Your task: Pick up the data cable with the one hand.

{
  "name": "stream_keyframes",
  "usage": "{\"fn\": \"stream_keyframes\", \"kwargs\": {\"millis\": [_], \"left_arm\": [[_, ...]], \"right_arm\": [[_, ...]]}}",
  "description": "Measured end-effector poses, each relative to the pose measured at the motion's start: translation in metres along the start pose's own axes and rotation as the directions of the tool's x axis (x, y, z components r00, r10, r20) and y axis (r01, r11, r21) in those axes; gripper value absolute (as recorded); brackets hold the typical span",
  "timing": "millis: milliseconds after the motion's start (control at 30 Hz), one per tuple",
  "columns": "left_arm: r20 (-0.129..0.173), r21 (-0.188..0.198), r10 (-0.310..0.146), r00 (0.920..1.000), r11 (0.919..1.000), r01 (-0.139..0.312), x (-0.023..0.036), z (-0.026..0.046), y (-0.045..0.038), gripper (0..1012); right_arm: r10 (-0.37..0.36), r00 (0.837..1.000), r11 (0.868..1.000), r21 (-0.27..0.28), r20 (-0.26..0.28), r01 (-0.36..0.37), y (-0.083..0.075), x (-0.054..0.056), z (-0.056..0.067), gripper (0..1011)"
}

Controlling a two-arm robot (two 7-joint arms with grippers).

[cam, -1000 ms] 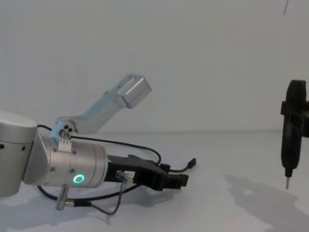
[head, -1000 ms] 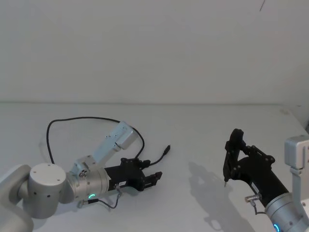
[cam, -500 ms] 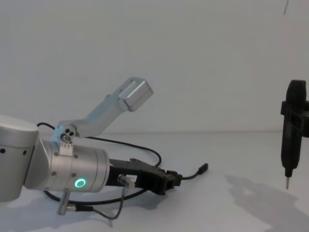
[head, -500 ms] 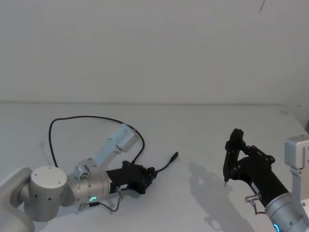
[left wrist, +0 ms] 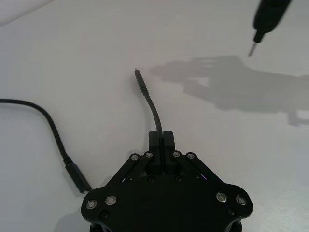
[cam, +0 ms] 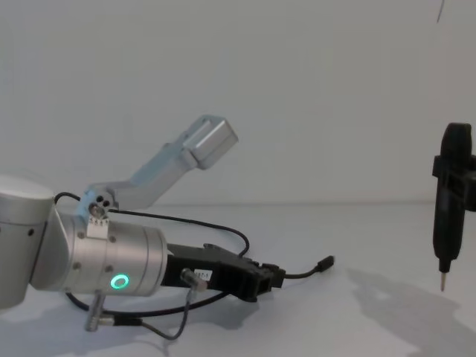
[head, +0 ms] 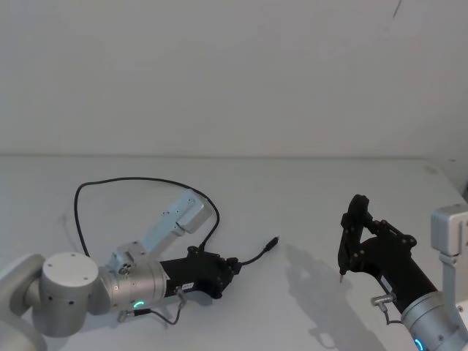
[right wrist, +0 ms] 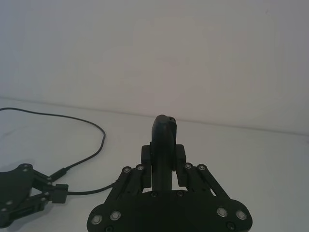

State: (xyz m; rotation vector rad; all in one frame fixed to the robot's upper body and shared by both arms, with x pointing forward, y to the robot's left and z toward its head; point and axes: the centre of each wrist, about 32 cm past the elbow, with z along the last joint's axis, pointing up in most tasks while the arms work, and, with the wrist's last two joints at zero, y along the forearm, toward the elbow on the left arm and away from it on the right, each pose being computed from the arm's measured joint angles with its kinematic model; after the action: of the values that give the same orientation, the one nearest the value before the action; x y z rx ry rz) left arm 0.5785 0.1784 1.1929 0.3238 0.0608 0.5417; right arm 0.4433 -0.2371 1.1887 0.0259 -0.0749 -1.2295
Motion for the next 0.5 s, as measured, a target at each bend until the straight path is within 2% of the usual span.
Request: {"fn": "stream_keyframes", "kwargs": {"millis": [267,333,500], "left_arm": [[0.029,-0.005,-0.066,0.9974,0.9978,0.066,-0.0017,0.009,0.0131,47],[0.041,-0.006,-0.089,0.9952,0.996,0.09,-0.0037,0.0132,0.0207,47],[0.05,-0.003,-0.121,0.9914,0.9927,0.121,-0.0077,0.0185,0.0313,47]], "right_arm": [[0.0,1.0,1.0,0.0,0.0,0.0,0.0,0.0,0.0,279],[0.0,1.0,1.0,0.0,0.0,0.0,0.0,0.0,0.0,279],[0.0,1.0,1.0,0.0,0.0,0.0,0.0,0.0,0.0,279]]}}
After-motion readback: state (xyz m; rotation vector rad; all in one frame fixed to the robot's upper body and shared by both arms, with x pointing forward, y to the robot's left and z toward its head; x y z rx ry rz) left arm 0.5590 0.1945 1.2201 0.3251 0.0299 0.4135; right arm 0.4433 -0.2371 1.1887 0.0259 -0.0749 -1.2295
